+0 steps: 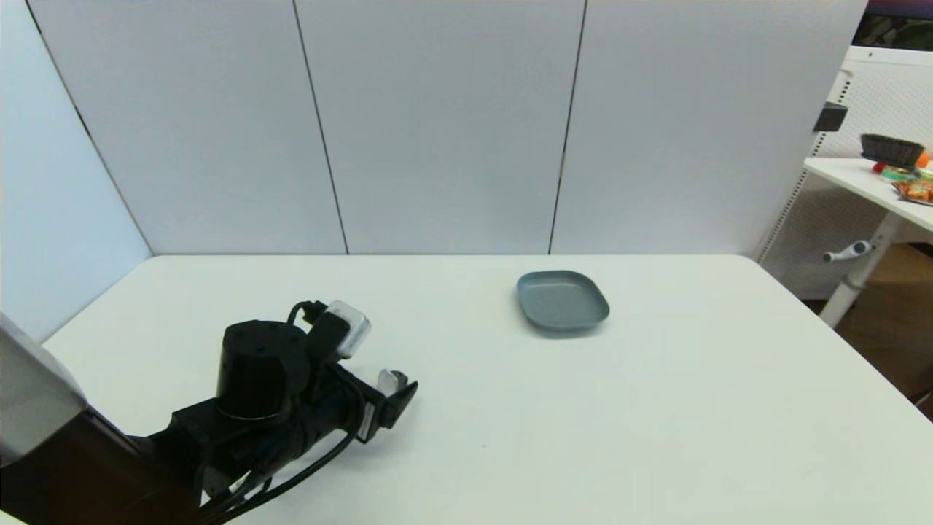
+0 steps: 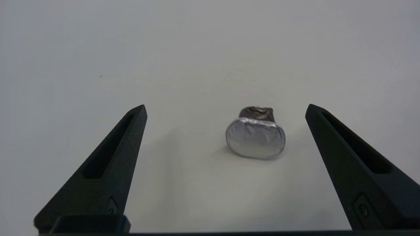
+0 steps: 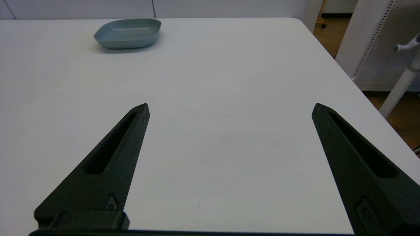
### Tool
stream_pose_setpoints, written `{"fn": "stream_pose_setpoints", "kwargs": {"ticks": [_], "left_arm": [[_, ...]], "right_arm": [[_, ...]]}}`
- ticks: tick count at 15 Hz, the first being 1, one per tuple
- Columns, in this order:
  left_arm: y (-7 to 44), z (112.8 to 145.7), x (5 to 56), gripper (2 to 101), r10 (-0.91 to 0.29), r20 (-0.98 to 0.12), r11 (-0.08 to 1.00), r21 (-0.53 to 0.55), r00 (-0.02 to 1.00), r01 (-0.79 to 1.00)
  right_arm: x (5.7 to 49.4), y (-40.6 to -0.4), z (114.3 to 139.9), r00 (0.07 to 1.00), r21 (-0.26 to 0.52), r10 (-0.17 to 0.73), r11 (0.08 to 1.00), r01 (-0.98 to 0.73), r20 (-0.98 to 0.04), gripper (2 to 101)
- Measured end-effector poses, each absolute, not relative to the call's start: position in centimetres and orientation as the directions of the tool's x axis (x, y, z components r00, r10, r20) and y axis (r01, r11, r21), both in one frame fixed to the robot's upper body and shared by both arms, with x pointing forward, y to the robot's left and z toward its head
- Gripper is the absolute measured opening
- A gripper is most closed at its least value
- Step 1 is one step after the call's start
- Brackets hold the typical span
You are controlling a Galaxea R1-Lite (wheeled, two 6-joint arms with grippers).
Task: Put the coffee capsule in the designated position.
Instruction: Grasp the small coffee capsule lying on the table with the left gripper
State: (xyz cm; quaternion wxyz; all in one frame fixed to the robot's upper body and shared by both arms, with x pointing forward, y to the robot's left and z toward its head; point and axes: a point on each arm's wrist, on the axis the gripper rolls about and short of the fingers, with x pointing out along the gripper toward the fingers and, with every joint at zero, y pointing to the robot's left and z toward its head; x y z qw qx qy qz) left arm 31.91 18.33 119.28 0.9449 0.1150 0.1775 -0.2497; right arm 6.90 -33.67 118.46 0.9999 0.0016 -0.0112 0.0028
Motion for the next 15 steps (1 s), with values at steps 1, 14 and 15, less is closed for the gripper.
{"fn": "stream_pose_setpoints", "kwargs": {"ticks": [1, 14, 15], "left_arm": [[18.3, 119.2, 31.8, 97.8, -0.431, -0.401, 0.847, 0.129, 0.808, 0.516], [17.6, 118.0, 32.5, 97.8, -0.430, -0.427, 0.847, 0.116, 0.795, 0.520], [17.5, 117.9, 32.6, 97.8, -0.430, -0.427, 0.847, 0.115, 0.795, 0.519]], "right_arm": [[6.9, -33.7, 118.5, 1.000, 0.003, 0.005, 1.000, -0.005, 0.022, 98.0], [6.9, -33.7, 118.5, 1.000, 0.003, 0.006, 1.000, -0.006, 0.022, 98.0], [6.9, -33.7, 118.5, 1.000, 0.003, 0.006, 1.000, -0.006, 0.022, 98.0]]}}
